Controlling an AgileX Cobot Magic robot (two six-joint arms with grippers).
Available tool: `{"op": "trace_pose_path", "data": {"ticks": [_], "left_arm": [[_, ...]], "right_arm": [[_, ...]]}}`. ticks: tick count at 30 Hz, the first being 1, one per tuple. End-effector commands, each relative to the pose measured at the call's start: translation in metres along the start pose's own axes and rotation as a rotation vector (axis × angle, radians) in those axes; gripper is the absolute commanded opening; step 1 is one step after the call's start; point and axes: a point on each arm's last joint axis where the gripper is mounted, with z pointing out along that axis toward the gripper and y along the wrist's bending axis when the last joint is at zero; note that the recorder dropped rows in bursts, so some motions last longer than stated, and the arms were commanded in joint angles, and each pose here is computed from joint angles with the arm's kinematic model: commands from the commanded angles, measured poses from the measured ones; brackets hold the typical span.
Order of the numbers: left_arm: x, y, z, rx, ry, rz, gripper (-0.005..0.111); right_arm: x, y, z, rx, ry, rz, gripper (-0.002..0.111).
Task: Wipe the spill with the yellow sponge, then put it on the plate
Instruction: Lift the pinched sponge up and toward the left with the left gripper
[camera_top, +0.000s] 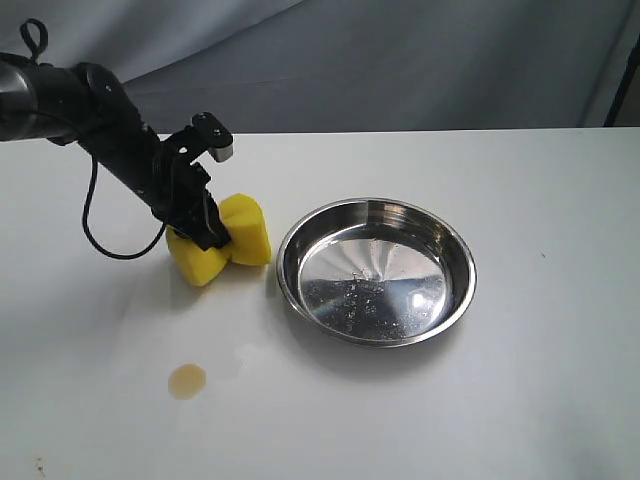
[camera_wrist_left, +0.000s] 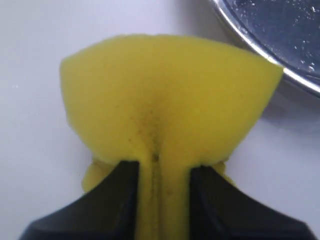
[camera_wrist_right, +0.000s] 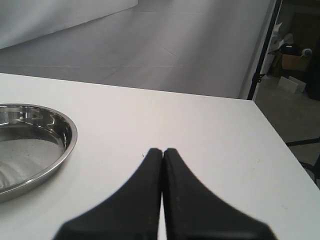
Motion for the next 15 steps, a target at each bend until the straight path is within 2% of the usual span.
{"op": "trace_pose_path", "data": {"ticks": [1, 15], "left_arm": [[-0.007, -0.004, -0.028, -0.063, 0.014, -0.032, 0.000], [-0.010, -0.029, -0.093, -0.068, 0.088, -0.089, 0.000]], "right_arm": [[0.000, 0.000, 0.000, -0.004, -0.003, 0.009, 0.000], [0.000, 0.000, 0.000, -0.004, -0.003, 0.009, 0.000]]}}
